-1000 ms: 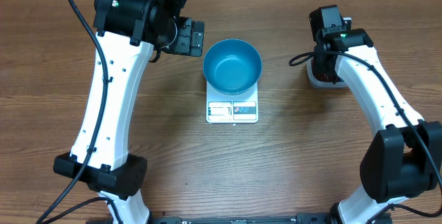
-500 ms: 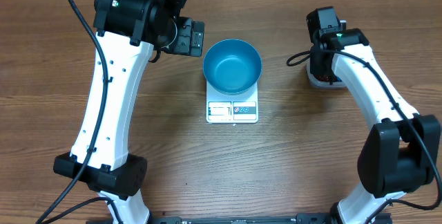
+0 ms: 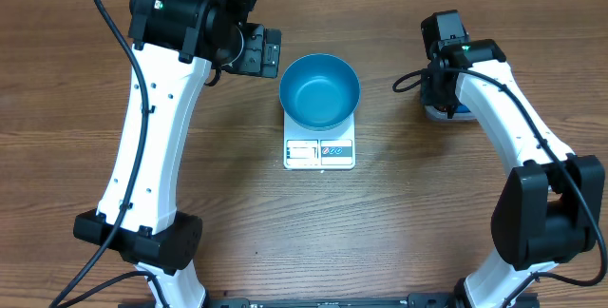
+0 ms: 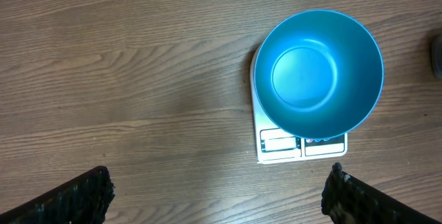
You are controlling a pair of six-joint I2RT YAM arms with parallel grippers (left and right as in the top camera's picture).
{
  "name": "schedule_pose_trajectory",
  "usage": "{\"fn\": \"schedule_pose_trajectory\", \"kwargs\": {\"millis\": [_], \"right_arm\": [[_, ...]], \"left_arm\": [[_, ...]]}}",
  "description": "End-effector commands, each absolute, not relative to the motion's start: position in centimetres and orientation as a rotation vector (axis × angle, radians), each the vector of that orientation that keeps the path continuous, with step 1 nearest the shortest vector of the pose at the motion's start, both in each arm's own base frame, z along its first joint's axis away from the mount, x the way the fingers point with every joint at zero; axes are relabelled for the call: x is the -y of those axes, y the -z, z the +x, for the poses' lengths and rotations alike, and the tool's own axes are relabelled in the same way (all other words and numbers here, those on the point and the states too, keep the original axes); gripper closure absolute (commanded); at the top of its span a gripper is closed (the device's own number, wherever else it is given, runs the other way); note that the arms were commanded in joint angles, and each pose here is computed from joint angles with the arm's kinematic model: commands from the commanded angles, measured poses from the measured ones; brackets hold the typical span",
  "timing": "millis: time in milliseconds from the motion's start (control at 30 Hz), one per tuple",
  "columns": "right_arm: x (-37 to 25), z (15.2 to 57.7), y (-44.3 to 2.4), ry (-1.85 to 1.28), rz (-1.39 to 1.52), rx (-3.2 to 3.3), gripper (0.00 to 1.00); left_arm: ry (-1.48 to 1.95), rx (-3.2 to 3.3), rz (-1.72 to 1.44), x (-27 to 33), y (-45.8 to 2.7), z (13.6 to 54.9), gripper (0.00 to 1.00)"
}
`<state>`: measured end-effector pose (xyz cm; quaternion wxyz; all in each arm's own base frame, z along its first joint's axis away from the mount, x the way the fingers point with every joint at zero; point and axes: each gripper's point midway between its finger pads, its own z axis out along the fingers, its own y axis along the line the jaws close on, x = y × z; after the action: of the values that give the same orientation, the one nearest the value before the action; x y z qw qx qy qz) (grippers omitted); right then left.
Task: Scoop item into bowl and weigh 150g on scale
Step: 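Lower the scoop with the right gripper into the red beans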
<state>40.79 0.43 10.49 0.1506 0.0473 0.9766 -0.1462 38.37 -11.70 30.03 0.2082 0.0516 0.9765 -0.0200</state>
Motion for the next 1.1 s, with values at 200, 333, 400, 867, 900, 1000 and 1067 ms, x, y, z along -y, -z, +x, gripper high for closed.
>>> {"fn": "schedule_pose_trajectory", "kwargs": {"millis": [200,333,400,867,900,1000,1067], "right_arm": [[-1.2,40.1,-8.7,0.174,0.190,-2.897,0.96],[-0.9,40.0,-8.6,0.091,0.229,-2.908,0.96],[-0.7,40.0,-8.6,0.049,0.250,-2.912,0.96],[0.7,40.0,-8.6,-0.070,0.323,-2.914,0.96],[0.6,40.0,-8.6,-0.070,0.323,-2.914,0.96],[0.7,40.0,-8.6,-0.070,0.323,-2.912,0.96],[0.7,40.1,-8.7,-0.071,0.323,-2.910,0.96]], "left_arm": [[0.041,-2.696,0.151,11.4,-30.7,38.4,0.01],[0.041,-2.696,0.150,11.4,-30.7,38.4,0.00],[0.041,-2.696,0.150,11.4,-30.7,38.4,0.01],[0.041,-2.696,0.150,11.4,-30.7,38.4,0.01],[0.041,-2.696,0.151,11.4,-30.7,38.4,0.00],[0.041,-2.696,0.150,11.4,-30.7,38.4,0.01],[0.041,-2.696,0.151,11.4,-30.7,38.4,0.01]]}}
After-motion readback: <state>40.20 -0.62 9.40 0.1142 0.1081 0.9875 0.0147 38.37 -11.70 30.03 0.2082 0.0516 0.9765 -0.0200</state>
